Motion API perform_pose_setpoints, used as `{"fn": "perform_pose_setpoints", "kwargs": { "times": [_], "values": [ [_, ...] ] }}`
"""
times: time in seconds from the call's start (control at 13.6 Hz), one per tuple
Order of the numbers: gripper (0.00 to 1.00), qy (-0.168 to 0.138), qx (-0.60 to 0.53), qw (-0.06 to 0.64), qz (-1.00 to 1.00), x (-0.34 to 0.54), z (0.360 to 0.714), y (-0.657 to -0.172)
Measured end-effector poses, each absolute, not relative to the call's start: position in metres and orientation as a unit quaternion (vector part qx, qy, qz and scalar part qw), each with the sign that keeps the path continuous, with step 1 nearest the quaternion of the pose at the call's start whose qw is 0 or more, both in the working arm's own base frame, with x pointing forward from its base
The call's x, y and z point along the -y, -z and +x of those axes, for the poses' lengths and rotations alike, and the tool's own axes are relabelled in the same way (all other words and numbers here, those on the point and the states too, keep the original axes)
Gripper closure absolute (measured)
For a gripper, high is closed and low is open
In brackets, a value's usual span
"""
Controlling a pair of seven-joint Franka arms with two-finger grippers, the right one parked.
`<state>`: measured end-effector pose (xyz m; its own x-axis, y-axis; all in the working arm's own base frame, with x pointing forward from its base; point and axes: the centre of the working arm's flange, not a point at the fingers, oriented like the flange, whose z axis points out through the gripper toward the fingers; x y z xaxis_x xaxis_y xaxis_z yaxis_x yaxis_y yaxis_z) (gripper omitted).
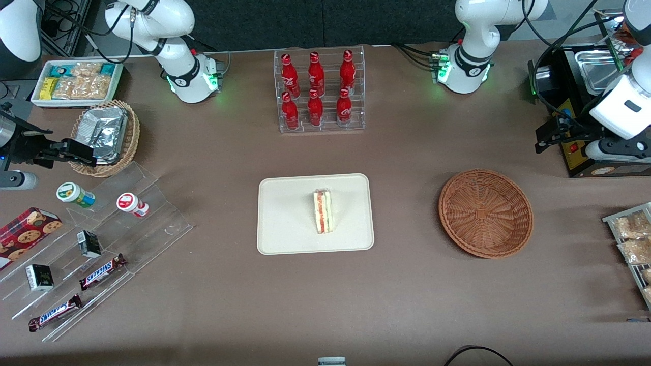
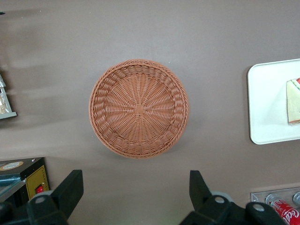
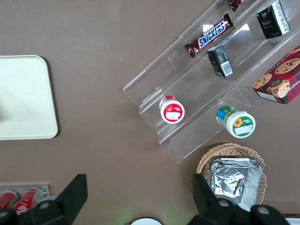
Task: Place sandwich from basket to tray
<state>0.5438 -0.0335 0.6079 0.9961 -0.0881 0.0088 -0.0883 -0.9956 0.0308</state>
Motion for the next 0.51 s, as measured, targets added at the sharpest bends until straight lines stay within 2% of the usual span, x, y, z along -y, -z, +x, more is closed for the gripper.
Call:
{"fn": "perform_pose_setpoints", "kwargs": {
  "times": [0.51],
  "values": [
    [0.00,-0.001,0.041,0.015,0.999,0.0293,0.5427,-0.6100]
  ]
}}
